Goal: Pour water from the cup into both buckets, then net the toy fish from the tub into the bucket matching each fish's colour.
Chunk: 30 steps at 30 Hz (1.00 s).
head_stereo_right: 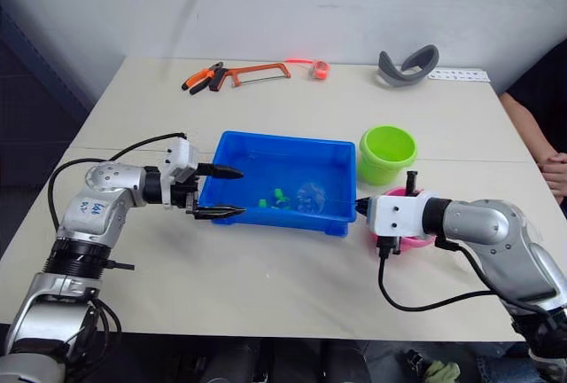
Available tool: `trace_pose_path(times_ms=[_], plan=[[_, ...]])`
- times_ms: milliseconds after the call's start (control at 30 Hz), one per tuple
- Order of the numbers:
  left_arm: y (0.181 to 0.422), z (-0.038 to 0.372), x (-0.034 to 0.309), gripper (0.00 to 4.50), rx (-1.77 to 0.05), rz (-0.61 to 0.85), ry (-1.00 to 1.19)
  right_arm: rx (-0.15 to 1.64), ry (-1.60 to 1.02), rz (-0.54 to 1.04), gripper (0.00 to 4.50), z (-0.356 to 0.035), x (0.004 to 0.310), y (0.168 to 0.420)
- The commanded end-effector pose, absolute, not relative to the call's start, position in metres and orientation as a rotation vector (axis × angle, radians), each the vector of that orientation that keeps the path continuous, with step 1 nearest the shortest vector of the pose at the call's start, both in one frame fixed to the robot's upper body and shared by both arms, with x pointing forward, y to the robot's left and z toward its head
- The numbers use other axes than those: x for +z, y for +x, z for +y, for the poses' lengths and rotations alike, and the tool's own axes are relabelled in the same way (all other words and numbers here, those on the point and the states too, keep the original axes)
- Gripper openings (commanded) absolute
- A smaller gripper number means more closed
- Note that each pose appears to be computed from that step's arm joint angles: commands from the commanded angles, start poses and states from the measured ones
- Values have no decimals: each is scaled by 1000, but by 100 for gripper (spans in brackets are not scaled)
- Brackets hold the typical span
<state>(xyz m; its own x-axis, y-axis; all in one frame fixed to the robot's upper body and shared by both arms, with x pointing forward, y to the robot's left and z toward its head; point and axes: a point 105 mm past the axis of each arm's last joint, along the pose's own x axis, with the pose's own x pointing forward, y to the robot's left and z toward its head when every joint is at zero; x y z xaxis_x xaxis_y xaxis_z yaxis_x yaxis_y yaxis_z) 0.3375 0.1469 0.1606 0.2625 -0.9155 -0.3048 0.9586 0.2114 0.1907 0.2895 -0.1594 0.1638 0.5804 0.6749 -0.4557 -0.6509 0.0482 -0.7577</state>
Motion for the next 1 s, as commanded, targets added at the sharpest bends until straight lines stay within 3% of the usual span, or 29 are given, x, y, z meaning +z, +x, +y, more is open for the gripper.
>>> trace_pose_path(times_ms=[33,267,500,833,1000], plan=[[338,149,171,448,-1316,107,406,1024,-1175,-63,0,-154,165,289],[337,150,172,448,-1313,107,405,1052,-1058,-63,0,-147,161,287],[337,150,172,448,-1308,103,397,995,-741,-19,0,-146,180,290],[339,145,173,448,-1310,82,370,920,-532,85,0,-155,181,293],[342,132,184,448,-1318,27,286,841,-430,73,0,-165,197,293]])
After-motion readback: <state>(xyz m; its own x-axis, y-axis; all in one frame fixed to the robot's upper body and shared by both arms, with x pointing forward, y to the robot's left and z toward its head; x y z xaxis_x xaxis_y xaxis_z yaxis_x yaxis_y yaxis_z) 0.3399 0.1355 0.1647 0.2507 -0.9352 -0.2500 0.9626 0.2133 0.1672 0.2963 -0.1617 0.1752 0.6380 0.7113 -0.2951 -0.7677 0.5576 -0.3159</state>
